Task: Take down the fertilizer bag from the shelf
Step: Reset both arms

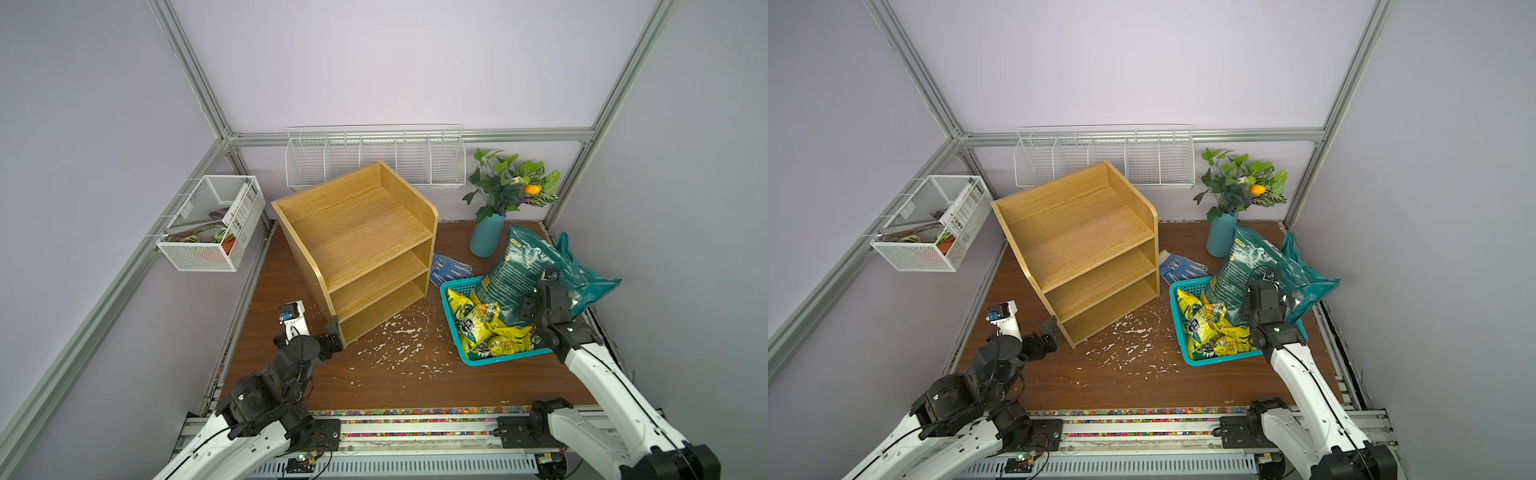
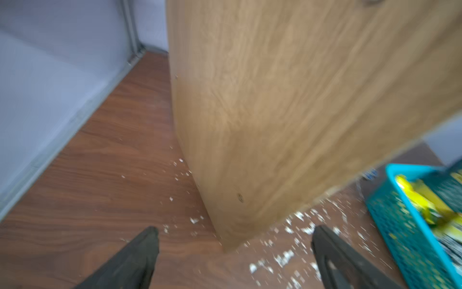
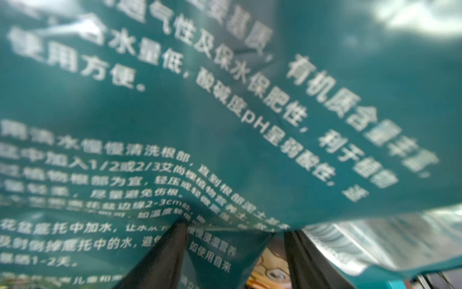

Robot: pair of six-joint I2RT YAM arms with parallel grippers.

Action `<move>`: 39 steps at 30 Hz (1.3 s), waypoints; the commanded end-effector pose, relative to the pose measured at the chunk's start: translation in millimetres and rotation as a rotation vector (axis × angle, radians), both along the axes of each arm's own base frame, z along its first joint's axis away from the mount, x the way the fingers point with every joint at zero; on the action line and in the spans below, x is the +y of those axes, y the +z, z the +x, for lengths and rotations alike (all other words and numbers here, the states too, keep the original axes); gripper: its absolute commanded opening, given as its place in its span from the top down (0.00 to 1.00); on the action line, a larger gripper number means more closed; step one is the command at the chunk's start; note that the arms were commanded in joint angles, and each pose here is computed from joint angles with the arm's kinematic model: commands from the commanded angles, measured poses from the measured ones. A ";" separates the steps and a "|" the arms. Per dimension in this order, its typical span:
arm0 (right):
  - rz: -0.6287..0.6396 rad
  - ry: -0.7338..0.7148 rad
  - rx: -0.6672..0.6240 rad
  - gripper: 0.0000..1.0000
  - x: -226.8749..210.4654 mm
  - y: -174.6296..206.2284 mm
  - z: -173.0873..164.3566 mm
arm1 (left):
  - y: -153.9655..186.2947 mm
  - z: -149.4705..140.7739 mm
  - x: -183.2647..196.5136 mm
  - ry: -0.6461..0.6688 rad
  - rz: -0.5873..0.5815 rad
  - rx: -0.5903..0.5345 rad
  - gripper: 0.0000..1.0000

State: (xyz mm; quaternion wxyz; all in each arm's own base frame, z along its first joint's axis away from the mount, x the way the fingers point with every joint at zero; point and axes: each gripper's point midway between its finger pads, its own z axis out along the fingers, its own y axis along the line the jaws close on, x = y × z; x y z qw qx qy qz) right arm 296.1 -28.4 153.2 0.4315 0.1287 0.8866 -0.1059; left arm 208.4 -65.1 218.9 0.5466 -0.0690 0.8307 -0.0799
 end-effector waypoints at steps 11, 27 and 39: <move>-0.076 0.136 -0.219 0.27 9.3 -35.9 36.7 | -43.3 66.7 117.6 0.425 -0.106 -0.039 0.00; -0.072 0.184 -0.290 0.27 11.3 -34.6 55.6 | -74.7 129.1 122.9 0.295 0.095 -0.067 0.00; -0.078 0.163 -0.352 0.26 8.3 -55.4 90.0 | -77.1 176.2 85.2 0.017 0.167 -0.160 0.00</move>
